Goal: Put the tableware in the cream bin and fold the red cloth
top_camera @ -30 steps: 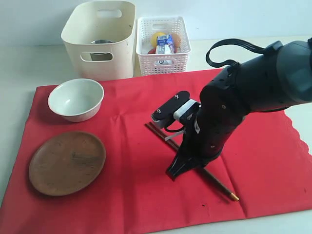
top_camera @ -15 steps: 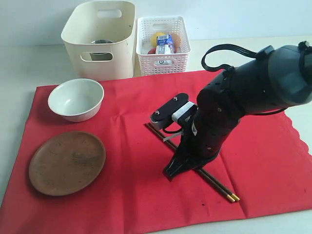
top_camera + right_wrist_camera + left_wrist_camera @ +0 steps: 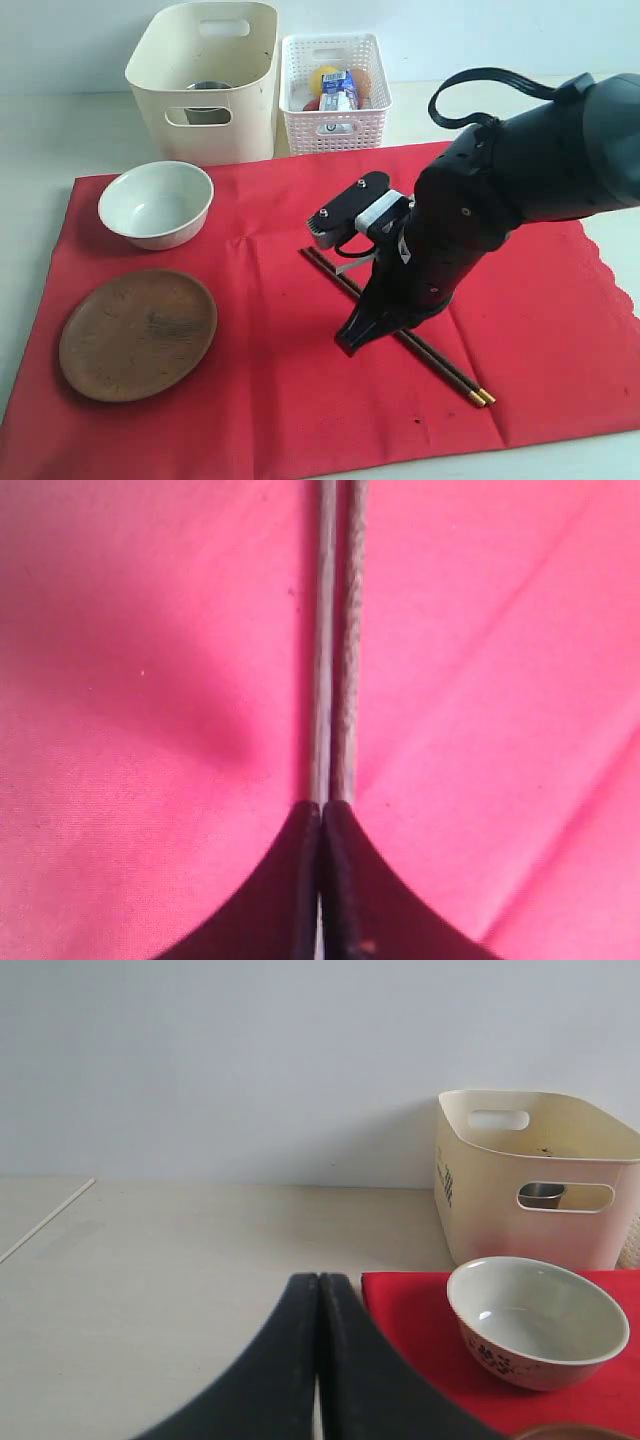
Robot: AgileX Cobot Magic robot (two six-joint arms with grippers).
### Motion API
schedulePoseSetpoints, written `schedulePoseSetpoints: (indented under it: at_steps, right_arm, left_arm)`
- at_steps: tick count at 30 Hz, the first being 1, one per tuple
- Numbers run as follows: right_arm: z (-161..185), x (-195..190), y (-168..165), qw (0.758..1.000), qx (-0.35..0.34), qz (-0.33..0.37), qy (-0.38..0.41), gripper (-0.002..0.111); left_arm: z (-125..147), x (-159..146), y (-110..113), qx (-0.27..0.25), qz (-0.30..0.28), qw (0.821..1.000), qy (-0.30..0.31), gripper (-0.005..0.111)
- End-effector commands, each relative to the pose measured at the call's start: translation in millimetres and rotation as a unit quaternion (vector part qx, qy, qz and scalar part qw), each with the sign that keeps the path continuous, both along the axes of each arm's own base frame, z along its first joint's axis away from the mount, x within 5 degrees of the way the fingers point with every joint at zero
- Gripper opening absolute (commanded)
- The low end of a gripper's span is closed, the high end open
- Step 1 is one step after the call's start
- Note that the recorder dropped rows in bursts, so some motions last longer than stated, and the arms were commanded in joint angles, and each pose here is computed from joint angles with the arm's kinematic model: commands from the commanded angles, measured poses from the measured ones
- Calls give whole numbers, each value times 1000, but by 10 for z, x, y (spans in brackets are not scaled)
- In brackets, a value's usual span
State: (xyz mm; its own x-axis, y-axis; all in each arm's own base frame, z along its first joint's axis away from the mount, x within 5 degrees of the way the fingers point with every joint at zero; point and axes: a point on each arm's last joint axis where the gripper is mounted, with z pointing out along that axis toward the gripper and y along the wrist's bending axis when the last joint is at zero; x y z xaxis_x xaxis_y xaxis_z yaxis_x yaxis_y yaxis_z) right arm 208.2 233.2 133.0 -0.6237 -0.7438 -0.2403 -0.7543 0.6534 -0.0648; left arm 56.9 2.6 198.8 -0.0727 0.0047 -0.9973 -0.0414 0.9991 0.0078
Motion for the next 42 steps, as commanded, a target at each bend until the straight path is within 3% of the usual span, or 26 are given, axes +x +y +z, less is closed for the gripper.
schedulePoseSetpoints:
  at_steps: [1, 7, 15, 18, 22, 28, 29, 42]
  right_arm:
    - [67, -5, -32, 1000, -3, 9, -12, 0]
    - [55, -23, -47, 999, -3, -33, 4, 3]
    - [-55, -24, -9, 998, 8, -66, 23, 50]
    - [-179, -25, -5, 997, -5, -65, 36, 57]
    - [-322, -32, -6, 997, -22, -62, 50, 49]
    - [-346, -69, 13, 997, -19, -34, 70, 3]
    - [-346, -73, 9, 997, -21, -34, 72, 0]
    - [68, -79, -5, 999, 20, -22, 33, 0]
  left_arm:
    - [6, -2, 1, -2, 1, 1000, -4, 0]
    - [6, -2, 1, -2, 1, 1000, -4, 0]
    - [6, -2, 1, -2, 1, 1000, -4, 0]
    - [6, -2, 1, -2, 1, 1000, -4, 0]
    - [6, -2, 1, -2, 1, 1000, -4, 0]
    - [6, -2, 1, -2, 1, 1000, -4, 0]
    - [6, -2, 1, -2, 1, 1000, -4, 0]
    - [6, -2, 1, -2, 1, 1000, -4, 0]
